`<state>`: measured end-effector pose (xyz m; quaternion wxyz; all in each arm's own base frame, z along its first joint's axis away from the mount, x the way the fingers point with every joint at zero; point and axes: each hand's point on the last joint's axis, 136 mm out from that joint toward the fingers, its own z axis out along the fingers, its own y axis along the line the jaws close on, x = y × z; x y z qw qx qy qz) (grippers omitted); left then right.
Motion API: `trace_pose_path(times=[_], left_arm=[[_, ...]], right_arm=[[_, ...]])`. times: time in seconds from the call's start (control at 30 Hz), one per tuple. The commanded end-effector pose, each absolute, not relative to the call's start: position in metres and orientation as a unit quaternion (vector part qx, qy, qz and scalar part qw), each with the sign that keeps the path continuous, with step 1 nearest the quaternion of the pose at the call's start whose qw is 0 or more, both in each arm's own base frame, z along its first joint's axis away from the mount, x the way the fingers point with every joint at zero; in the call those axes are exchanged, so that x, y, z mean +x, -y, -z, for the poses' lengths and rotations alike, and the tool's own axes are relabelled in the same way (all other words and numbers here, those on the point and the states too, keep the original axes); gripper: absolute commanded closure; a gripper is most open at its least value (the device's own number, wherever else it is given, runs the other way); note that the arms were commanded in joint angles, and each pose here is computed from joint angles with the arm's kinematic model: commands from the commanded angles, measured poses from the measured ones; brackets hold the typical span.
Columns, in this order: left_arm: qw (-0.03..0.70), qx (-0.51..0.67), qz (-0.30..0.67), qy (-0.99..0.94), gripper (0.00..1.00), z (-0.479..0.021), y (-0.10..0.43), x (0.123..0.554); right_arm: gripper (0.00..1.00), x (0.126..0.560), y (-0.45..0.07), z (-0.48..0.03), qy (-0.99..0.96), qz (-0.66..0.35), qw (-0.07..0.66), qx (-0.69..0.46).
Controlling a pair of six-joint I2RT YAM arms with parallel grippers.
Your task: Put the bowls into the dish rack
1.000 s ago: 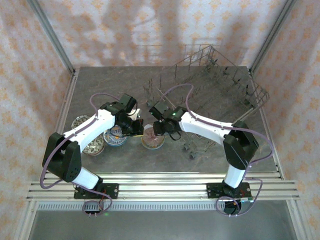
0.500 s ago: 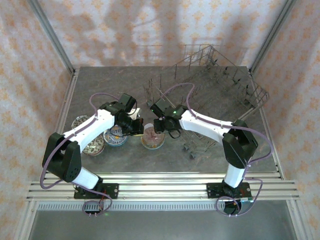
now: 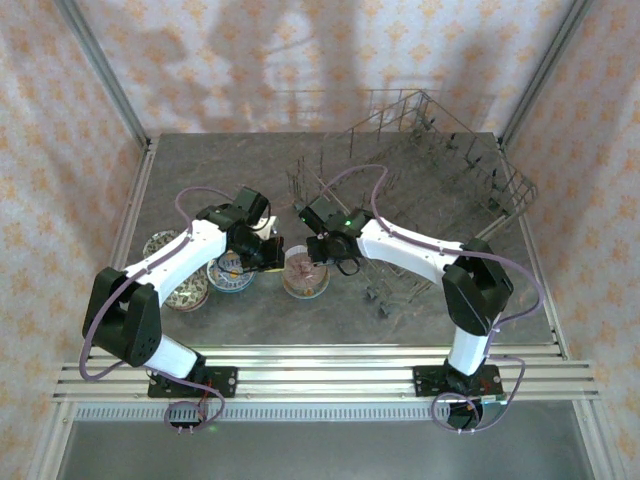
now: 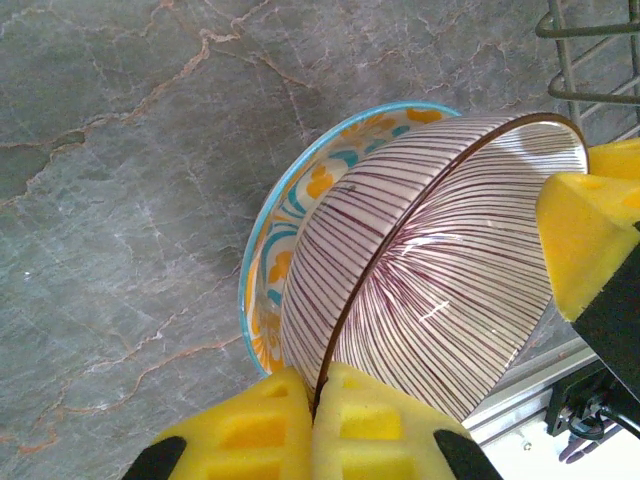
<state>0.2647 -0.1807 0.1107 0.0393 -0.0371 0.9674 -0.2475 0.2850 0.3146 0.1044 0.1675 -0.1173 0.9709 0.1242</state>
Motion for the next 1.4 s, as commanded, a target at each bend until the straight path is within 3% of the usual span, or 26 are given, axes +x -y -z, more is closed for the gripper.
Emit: trace_pose_path(times=[0.0, 0.23, 0.6, 0.83, 1.17, 1.37], left_arm=[[0.062, -0.026, 0.287, -0.956, 1.00, -0.129, 0.192, 0.268], [0.059, -0.023, 0.285, -0.956, 1.00, -0.127, 0.190, 0.267], [0.048, -0.018, 0.283, -0.958, 1.00, -0.119, 0.190, 0.267], [0.038, -0.011, 0.282, -0.958, 1.00, -0.115, 0.190, 0.263], [0.038, -0.007, 0.287, -0.957, 1.00, -0.117, 0.191, 0.262], [0.037, -0.006, 0.287, -0.957, 1.00, -0.117, 0.191, 0.261]], right_arm=[[0.80, 0.275, -0.311, -0.080, -0.978, -0.110, 0.122, -0.126], [0.91, 0.275, -0.309, -0.084, -0.977, -0.108, 0.130, -0.130], [0.94, 0.274, -0.312, -0.095, -0.974, -0.121, 0.134, -0.140], [0.90, 0.270, -0.302, -0.085, -0.978, -0.091, 0.115, -0.146], [0.72, 0.271, -0.302, -0.076, -0.979, -0.085, 0.109, -0.148], [0.77, 0.272, -0.310, -0.080, -0.976, -0.104, 0.115, -0.154]])
